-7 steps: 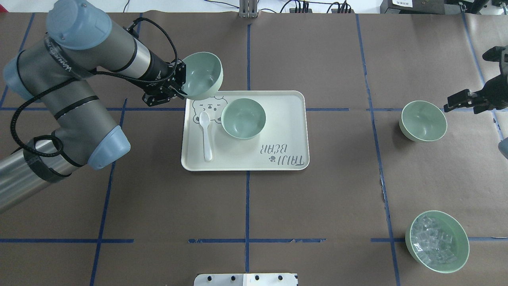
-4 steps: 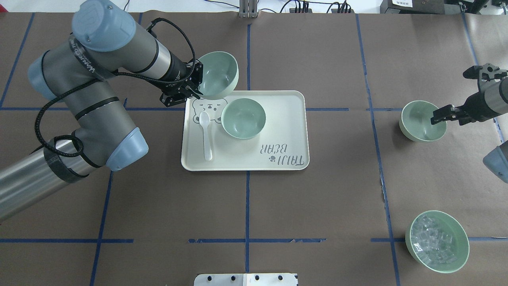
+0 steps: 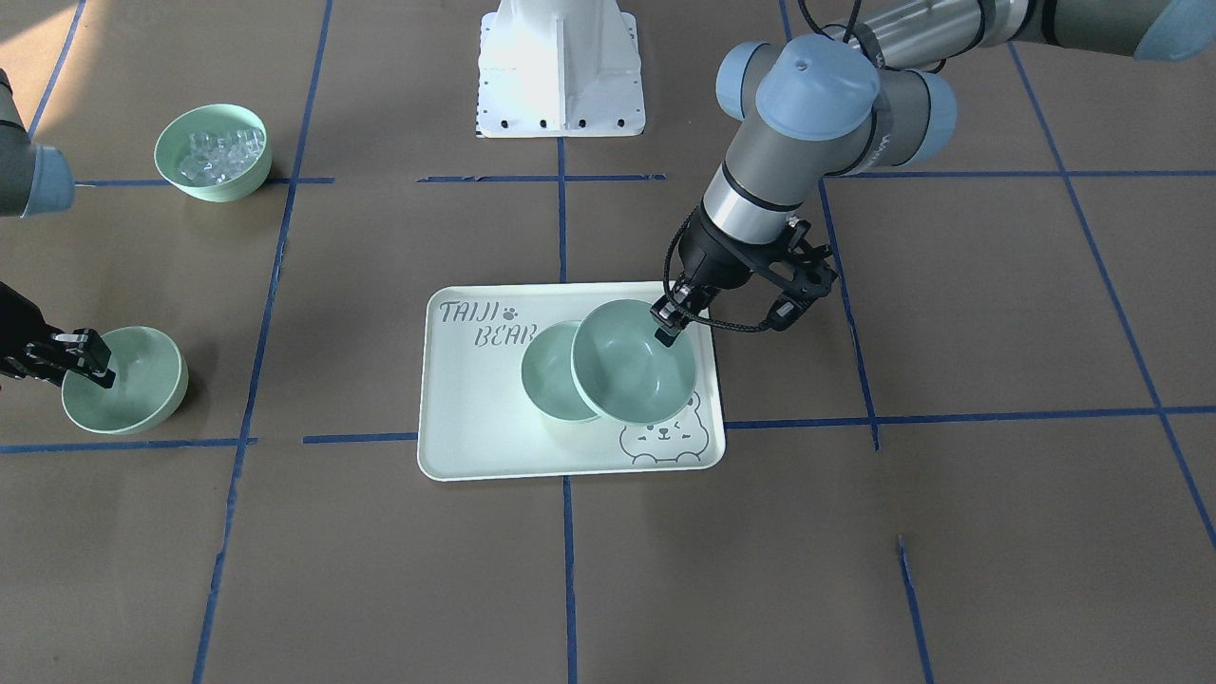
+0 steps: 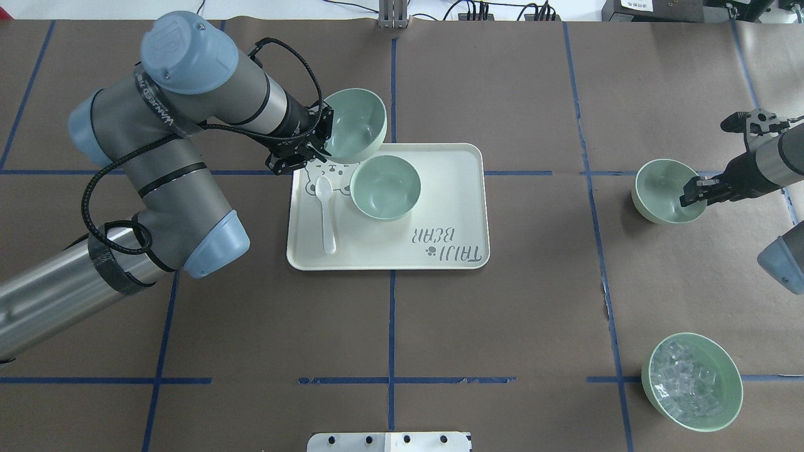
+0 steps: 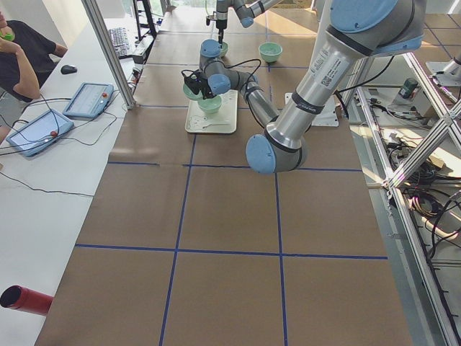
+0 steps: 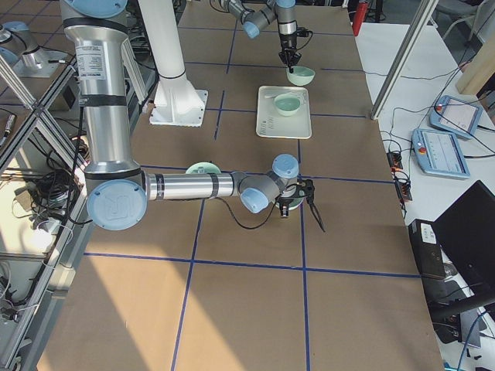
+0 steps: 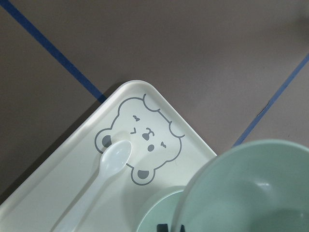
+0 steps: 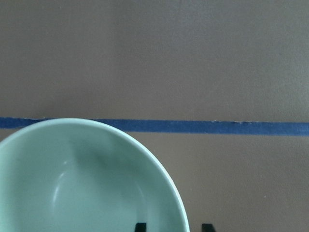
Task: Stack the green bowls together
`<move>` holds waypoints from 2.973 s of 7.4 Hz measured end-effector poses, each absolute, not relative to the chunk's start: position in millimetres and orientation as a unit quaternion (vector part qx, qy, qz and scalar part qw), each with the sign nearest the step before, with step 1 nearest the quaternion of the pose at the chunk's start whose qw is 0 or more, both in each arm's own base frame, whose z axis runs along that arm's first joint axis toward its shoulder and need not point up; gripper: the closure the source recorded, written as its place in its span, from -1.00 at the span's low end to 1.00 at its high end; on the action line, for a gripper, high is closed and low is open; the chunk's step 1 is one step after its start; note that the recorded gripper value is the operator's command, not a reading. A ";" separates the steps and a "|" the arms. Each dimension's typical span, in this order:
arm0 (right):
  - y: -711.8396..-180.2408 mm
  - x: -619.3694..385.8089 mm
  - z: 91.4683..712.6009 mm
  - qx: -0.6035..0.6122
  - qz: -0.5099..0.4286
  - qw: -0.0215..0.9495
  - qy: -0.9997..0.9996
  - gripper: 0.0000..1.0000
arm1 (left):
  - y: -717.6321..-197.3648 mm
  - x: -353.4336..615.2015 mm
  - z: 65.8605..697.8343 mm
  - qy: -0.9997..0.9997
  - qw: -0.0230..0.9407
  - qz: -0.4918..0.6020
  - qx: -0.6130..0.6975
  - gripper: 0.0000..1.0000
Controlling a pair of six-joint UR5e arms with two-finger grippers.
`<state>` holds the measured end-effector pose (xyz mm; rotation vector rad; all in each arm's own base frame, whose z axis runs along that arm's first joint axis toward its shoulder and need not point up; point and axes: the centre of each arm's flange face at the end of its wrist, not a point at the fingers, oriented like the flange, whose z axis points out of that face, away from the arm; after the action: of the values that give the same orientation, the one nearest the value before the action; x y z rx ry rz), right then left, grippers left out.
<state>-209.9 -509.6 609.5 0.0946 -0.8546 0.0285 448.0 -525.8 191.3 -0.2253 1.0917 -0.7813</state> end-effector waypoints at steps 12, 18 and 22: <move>-544.6 -157.8 560.7 0.039 0.037 0.872 -0.486 1.00 | -486.8 530.5 184.3 0.490 0.794 -0.349 -0.087 0.98; -554.0 -157.7 530.0 0.034 0.041 0.871 -0.488 1.00 | -485.1 520.8 191.9 0.487 0.796 -0.352 -0.075 -1.00; -563.2 -239.4 374.5 0.012 0.053 0.855 -0.515 1.00 | -509.5 422.0 187.3 0.457 0.846 -0.275 0.004 -1.00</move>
<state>-239.4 -563.2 374.5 0.0249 -1.0826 0.1125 422.0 -509.5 187.3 0.0090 0.9636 -0.5792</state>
